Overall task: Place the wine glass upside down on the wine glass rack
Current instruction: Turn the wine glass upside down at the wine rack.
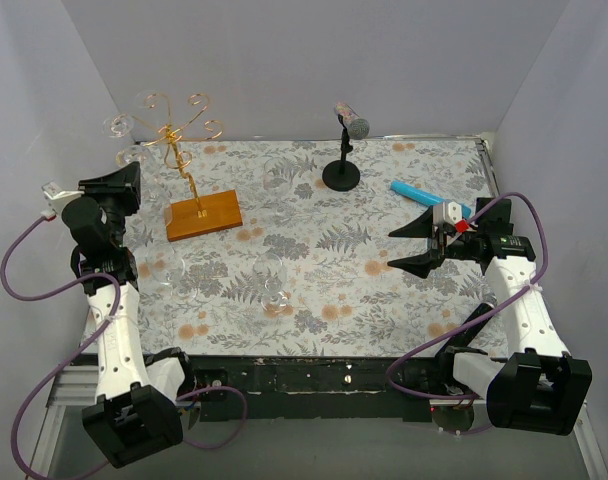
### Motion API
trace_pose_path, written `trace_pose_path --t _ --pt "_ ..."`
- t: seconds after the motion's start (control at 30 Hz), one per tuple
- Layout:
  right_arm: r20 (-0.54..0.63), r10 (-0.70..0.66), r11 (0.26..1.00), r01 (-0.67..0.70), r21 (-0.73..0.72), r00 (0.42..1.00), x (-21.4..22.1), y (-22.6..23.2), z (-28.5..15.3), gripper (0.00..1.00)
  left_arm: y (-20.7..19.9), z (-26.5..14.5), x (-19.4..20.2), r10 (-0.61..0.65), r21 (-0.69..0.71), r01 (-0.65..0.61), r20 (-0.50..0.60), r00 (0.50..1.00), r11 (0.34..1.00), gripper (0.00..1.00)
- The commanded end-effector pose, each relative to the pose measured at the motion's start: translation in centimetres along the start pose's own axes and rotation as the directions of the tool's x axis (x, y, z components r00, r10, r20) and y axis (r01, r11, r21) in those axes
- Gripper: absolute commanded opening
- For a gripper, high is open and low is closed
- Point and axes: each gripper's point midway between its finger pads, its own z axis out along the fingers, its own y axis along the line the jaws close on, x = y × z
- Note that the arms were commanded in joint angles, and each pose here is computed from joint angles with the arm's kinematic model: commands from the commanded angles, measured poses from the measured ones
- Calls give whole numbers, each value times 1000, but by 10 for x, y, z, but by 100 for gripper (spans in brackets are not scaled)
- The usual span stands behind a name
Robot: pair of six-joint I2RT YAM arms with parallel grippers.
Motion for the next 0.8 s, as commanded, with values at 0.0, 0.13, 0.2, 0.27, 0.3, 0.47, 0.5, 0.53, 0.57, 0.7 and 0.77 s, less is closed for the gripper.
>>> trace_pose_path --t 0.0,0.13,0.2,0.27,0.3,0.47,0.5,0.53,0.57,0.7,0.77 --pt "10 -42 999 42 -1 999 -12 -5 -1 73 -39 -10 -1 -393 71 395 -38 919 916 21" --pt "10 -42 999 42 0 999 -12 -5 -1 73 -36 -9 -2 -395 67 397 -35 918 915 22" --pt "8 -39 999 39 1 999 -11 -5 -1 73 -34 -9 -1 -396 64 398 -35 918 915 22" --pt "8 -39 999 39 1 999 -11 -6 -1 73 -34 -11 0 -396 65 397 -38 918 915 24" --pt "9 -39 999 39 -1 999 -11 -5 -1 73 -33 -11 0 -396 65 397 -36 918 915 26" --pt "6 -36 999 36 2 999 -10 -6 -1 73 -25 -14 5 -398 51 400 -46 916 915 36" --pt "6 -37 999 37 2 999 -10 -7 -1 73 -24 -15 7 -398 50 400 -49 916 915 38" --pt "6 -36 999 36 2 999 -10 -6 -1 73 -21 -16 7 -399 46 401 -48 916 915 40" --pt "4 -34 999 34 3 999 -9 -6 -1 73 -20 -17 9 -399 43 402 -52 915 915 43" --pt "1 -34 999 34 4 999 -8 -7 -1 73 -15 -20 18 -386 29 389 -72 920 921 55" --pt "1 -34 999 34 4 999 -8 -7 -1 73 -12 -22 23 -379 20 382 -82 922 924 61"
